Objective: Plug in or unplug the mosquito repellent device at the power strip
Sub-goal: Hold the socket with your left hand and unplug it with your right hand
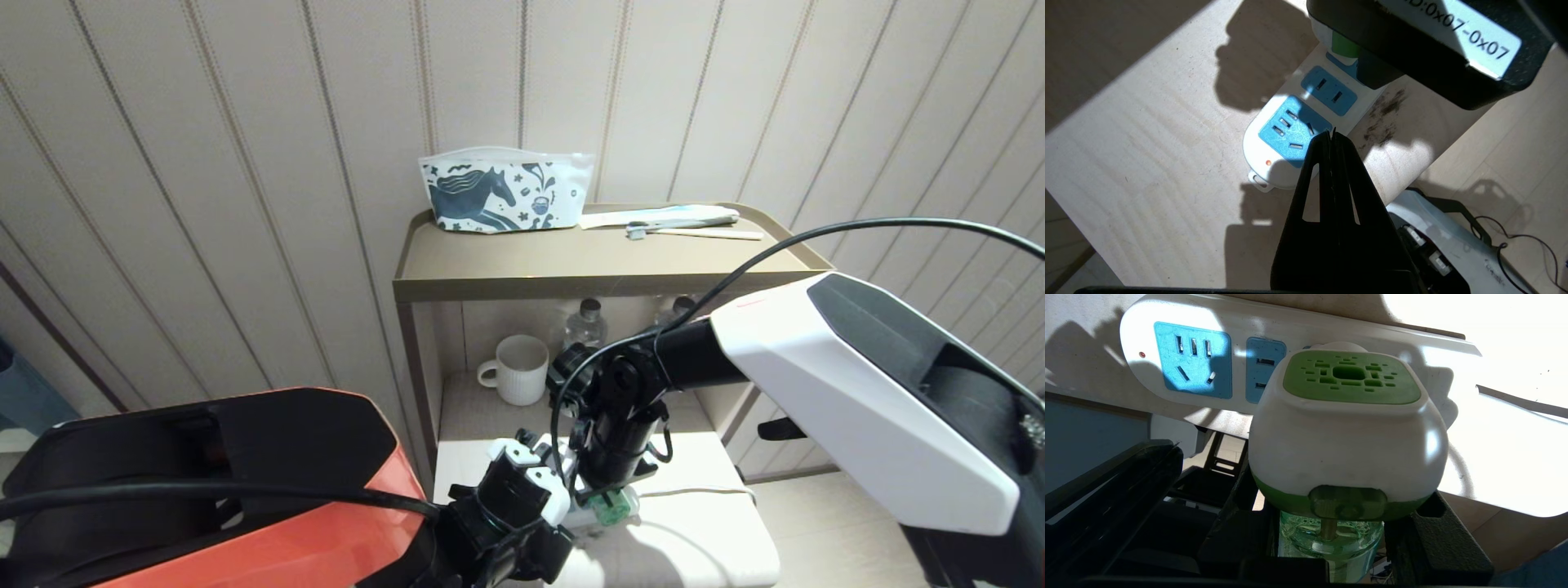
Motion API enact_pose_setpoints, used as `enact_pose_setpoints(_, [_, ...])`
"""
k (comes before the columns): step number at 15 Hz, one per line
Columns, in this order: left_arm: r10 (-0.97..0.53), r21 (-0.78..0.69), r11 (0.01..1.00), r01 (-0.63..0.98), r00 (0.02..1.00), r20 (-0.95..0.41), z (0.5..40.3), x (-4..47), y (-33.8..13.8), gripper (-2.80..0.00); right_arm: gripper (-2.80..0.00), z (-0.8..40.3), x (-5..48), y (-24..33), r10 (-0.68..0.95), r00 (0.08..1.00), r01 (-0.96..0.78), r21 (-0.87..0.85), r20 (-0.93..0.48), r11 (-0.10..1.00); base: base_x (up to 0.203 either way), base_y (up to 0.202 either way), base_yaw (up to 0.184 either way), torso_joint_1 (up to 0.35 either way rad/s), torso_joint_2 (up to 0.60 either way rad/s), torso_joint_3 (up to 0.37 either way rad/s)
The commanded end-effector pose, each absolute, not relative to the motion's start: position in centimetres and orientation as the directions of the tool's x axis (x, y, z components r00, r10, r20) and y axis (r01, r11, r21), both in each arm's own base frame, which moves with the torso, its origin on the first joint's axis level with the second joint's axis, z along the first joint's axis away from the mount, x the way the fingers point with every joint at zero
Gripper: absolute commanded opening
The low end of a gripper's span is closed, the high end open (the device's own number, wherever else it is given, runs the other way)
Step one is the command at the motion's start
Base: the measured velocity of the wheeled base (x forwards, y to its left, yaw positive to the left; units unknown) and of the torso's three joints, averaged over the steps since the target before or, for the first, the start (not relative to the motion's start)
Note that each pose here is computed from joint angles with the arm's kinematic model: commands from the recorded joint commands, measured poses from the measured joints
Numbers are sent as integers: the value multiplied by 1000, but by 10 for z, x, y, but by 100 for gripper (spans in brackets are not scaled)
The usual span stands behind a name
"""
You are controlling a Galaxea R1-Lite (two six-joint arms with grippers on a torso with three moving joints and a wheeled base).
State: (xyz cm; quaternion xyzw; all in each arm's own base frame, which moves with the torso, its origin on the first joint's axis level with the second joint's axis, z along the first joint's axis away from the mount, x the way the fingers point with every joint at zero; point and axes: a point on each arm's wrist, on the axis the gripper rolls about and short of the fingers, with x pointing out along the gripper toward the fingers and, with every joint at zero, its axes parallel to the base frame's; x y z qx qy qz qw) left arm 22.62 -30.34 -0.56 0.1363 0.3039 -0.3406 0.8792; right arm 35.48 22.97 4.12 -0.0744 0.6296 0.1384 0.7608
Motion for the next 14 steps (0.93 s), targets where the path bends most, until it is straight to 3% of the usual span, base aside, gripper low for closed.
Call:
enact_pose_setpoints(1, [-512, 34, 731, 681, 582, -631, -9, 226, -304, -280, -280, 39, 354, 230, 113, 161, -303, 60, -980, 951, 0, 0, 0, 0, 0, 0])
enact_pose_setpoints(14, [-456, 83, 758, 647, 616, -642, -41, 236, -309, -280, -280, 35, 354, 230, 106, 153, -302, 56, -983, 952, 0, 0, 0, 0, 0, 0])
